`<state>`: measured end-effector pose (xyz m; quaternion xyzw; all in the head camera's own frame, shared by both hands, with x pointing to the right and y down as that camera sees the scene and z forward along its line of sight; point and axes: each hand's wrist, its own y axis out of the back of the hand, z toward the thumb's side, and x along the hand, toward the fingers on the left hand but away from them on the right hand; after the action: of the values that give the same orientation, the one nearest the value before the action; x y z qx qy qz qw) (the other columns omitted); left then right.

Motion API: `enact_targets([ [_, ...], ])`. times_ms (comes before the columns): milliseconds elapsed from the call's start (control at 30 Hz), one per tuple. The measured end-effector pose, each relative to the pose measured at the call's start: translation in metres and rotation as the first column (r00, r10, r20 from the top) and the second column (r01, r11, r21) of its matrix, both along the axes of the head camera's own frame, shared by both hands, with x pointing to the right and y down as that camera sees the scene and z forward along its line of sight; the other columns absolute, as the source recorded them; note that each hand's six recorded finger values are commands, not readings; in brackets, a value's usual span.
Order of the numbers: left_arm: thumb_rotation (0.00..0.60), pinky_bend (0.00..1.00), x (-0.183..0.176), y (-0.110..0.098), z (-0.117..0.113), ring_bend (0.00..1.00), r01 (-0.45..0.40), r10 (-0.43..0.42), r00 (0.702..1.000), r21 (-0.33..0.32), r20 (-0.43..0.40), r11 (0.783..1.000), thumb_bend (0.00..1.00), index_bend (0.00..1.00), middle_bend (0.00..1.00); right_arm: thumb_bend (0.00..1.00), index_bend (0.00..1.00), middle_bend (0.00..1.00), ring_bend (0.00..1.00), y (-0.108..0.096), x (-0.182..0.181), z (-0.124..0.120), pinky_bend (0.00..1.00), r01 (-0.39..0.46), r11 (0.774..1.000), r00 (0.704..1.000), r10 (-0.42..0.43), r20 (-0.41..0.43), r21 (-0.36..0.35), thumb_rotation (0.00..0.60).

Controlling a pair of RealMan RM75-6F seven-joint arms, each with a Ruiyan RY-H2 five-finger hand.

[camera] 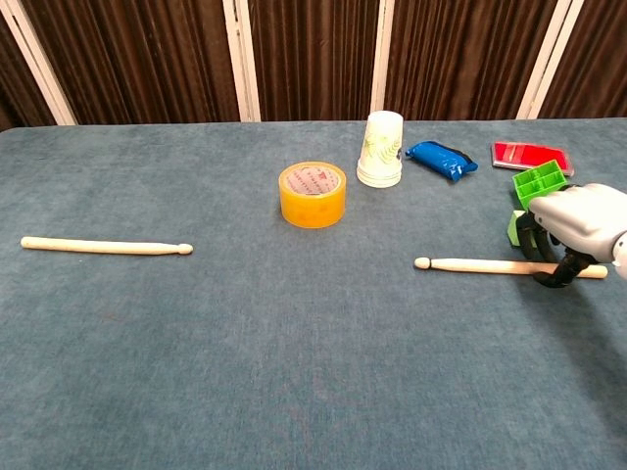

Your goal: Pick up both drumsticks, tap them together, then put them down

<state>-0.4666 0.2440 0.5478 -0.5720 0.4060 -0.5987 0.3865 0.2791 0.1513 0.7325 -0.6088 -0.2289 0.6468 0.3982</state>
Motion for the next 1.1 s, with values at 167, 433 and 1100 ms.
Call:
enact_targets([
  [167, 0.6, 0.07, 0.0005, 0.0001, 0.0004, 0.0, -0.002, 0.002, 1.0, -0.001, 0.0, 1.0, 0.35, 0.12, 0.0, 0.34, 0.53, 0.55, 0.42, 0.0002, -0.0001, 0.0012, 0.11, 0.002, 1.0, 1.0, -0.002, -0.002, -0.001, 0.6],
  [433, 0.6, 0.07, 0.0006, 0.0002, 0.0002, 0.0, -0.001, 0.001, 1.0, -0.001, -0.001, 1.0, 0.35, 0.12, 0.0, 0.34, 0.55, 0.55, 0.42, 0.0024, -0.001, 0.003, 0.11, 0.011, 1.0, 1.0, -0.011, -0.004, -0.005, 0.6],
  [1100, 0.6, 0.07, 0.0008, 0.0001, 0.0004, 0.0, -0.002, 0.002, 1.0, -0.003, -0.002, 1.0, 0.35, 0.12, 0.0, 0.36, 0.58, 0.56, 0.43, 0.0036, -0.0041, 0.0015, 0.11, 0.028, 1.0, 1.0, -0.028, -0.002, -0.001, 0.6],
])
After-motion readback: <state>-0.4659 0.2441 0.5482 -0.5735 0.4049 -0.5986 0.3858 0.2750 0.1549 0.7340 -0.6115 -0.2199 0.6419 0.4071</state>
